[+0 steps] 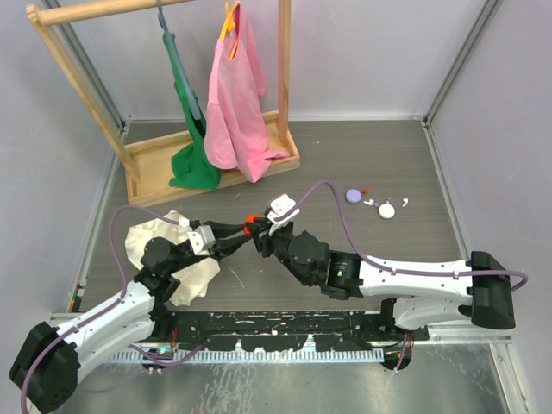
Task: Insert the wireless bluetooth earbuds into the charging case
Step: Place the earbud in the charging case, then pick up the earbud from the center of the board, then place the earbud at the center of the board, then pick up the earbud from the center of the board.
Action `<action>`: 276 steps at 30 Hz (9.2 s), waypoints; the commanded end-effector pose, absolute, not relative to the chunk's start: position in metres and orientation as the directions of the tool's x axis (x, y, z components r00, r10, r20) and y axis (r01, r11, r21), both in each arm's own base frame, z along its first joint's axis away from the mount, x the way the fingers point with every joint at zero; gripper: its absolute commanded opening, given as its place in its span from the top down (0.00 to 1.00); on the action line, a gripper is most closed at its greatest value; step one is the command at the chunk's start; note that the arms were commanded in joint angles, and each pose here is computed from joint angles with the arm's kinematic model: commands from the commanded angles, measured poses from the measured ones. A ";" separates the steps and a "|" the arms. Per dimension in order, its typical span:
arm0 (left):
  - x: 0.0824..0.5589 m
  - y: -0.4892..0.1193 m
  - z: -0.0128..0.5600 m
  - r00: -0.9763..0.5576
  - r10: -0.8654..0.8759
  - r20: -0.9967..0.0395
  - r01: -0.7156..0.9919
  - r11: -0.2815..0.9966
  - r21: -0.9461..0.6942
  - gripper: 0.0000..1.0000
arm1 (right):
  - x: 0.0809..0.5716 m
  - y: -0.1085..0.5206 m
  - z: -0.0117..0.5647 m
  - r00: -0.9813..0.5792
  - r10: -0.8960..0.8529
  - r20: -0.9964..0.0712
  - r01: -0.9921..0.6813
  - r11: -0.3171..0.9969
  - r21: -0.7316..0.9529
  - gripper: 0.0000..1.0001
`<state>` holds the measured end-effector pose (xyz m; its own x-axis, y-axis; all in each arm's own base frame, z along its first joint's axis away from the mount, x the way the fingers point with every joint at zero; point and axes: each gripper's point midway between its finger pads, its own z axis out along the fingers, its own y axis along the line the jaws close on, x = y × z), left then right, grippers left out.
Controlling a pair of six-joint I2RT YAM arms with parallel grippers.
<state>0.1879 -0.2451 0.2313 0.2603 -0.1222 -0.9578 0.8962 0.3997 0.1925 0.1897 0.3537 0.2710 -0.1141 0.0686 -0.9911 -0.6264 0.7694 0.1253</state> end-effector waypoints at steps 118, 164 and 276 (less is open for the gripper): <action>0.185 -0.242 0.244 0.291 -0.161 -0.943 0.886 0.416 0.203 1.00 | 0.439 -0.003 0.029 -0.772 0.167 -0.614 0.181 0.983 0.040 0.60; 0.180 -0.237 0.251 0.313 -0.180 -0.932 0.879 0.427 0.213 1.00 | 0.323 0.167 0.065 -0.810 0.074 -0.581 -0.005 0.991 0.132 0.75; 0.177 -0.237 0.252 0.313 -0.189 -0.931 0.883 0.419 0.212 1.00 | 0.301 0.211 0.082 -0.823 -0.168 -0.543 -0.263 0.959 0.102 0.80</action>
